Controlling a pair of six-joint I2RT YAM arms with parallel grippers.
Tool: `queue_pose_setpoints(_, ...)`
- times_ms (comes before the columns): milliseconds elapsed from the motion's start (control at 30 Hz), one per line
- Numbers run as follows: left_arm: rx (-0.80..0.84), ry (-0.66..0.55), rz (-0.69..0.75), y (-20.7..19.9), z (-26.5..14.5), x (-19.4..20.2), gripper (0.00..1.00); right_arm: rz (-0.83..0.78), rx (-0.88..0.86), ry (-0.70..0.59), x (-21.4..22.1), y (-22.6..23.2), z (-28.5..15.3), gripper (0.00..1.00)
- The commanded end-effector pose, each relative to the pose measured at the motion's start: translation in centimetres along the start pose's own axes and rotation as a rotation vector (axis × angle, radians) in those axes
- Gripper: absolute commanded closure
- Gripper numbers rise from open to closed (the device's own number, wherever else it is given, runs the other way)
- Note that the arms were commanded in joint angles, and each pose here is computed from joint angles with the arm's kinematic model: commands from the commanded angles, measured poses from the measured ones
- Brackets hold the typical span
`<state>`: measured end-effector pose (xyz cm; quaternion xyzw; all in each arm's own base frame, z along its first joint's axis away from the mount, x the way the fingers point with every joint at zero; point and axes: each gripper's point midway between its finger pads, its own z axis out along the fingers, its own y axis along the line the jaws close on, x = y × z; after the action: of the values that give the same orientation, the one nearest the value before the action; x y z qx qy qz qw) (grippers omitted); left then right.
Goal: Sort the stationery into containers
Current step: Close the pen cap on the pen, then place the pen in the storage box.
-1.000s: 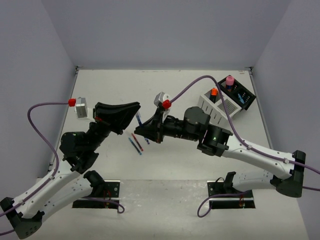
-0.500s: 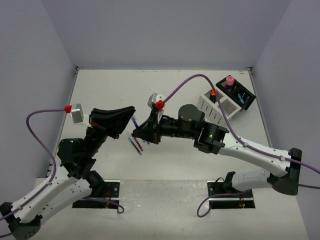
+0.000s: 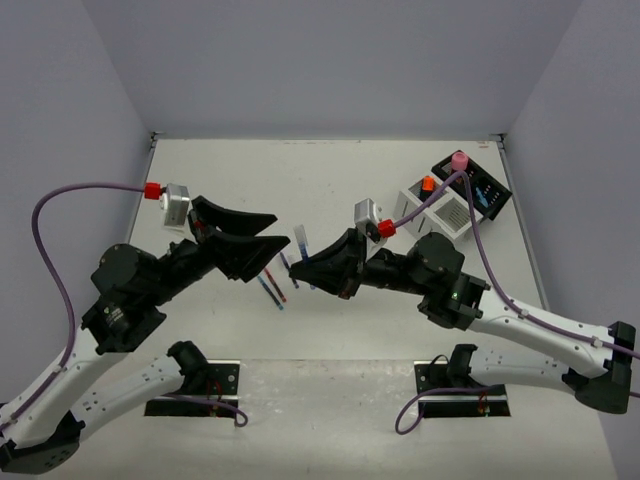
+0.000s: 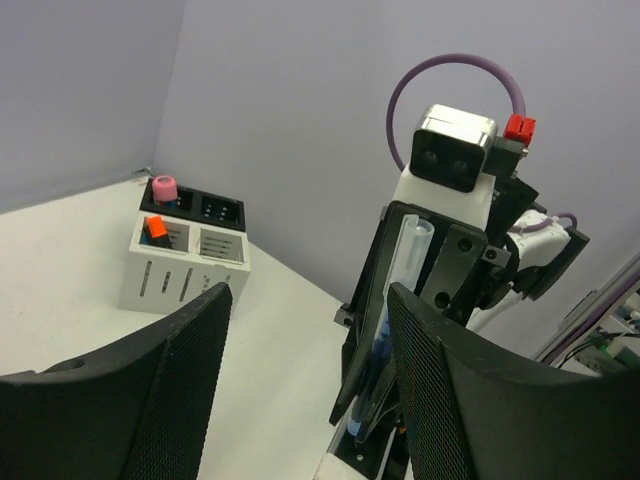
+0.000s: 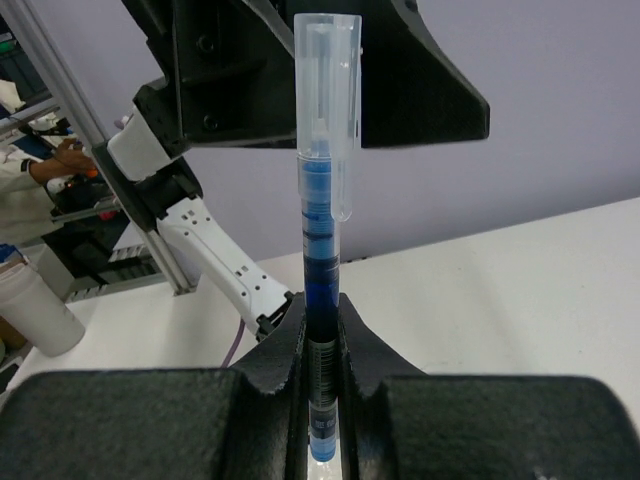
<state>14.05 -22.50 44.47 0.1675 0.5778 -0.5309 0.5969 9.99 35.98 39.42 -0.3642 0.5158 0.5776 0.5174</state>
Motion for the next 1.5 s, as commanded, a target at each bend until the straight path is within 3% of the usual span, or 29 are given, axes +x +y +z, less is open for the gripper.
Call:
queue_pose_setpoints(0,0.102,0.021,0.076,-2.2,0.3,-1.1,0.34,-0.024,-0.015,-0.047,-1.0,0.5,-0.5,1.00)
queue_pose_setpoints(233,0.266,0.016,0.100,-4.7,1.2,-1.2,0.41,-0.011,-0.014,0.007,-0.1,0.5,-0.6,1.00)
queue_pose_setpoints(467,0.243,0.014,0.085,-3.8,2.4,-0.6,0.50,-0.014,-0.016,0.011,-0.3,0.6,-0.7,1.00)
queue_pose_setpoints(567,0.233,0.046,0.074,-3.2,3.1,0.4,0.78,-0.022,-0.008,0.002,-0.6,0.6,-0.8,1.00)
queue_pose_setpoints(633,0.234,0.064,0.066,-3.0,3.1,1.1,0.83,-0.027,-0.005,-0.002,-1.0,0.5,-0.8,1.00)
queue_pose_setpoints(700,0.231,0.075,0.060,-2.7,3.2,1.6,0.97,-0.034,0.006,-0.013,-1.5,0.4,-0.7,1.00)
queue_pose_setpoints(733,0.227,0.084,0.052,-2.5,3.2,2.1,0.99,-0.035,0.012,-0.028,-1.9,0.4,-0.6,1.00)
queue_pose_setpoints(900,0.225,0.125,-0.020,-1.4,2.9,5.1,1.00,-0.067,0.050,-0.197,-6.8,0.3,-0.5,1.00)
queue_pose_setpoints(1033,0.172,0.138,-0.163,1.7,1.8,11.1,1.00,-0.079,0.168,-0.433,-12.2,-1.2,-1.4,1.00)
queue_pose_setpoints(1133,0.173,0.148,-0.235,2.3,1.2,13.8,1.00,-0.091,0.201,-0.498,-15.0,-1.7,-1.1,1.00)
queue_pose_setpoints(1267,0.172,0.161,-0.231,1.6,1.3,15.1,1.00,-0.110,0.207,-0.438,-14.3,-2.7,1.0,1.00)
queue_pose_setpoints(1467,0.116,0.184,-0.085,1.1,1.7,11.9,1.00,-0.097,0.197,-0.178,-4.7,-4.8,2.6,1.00)
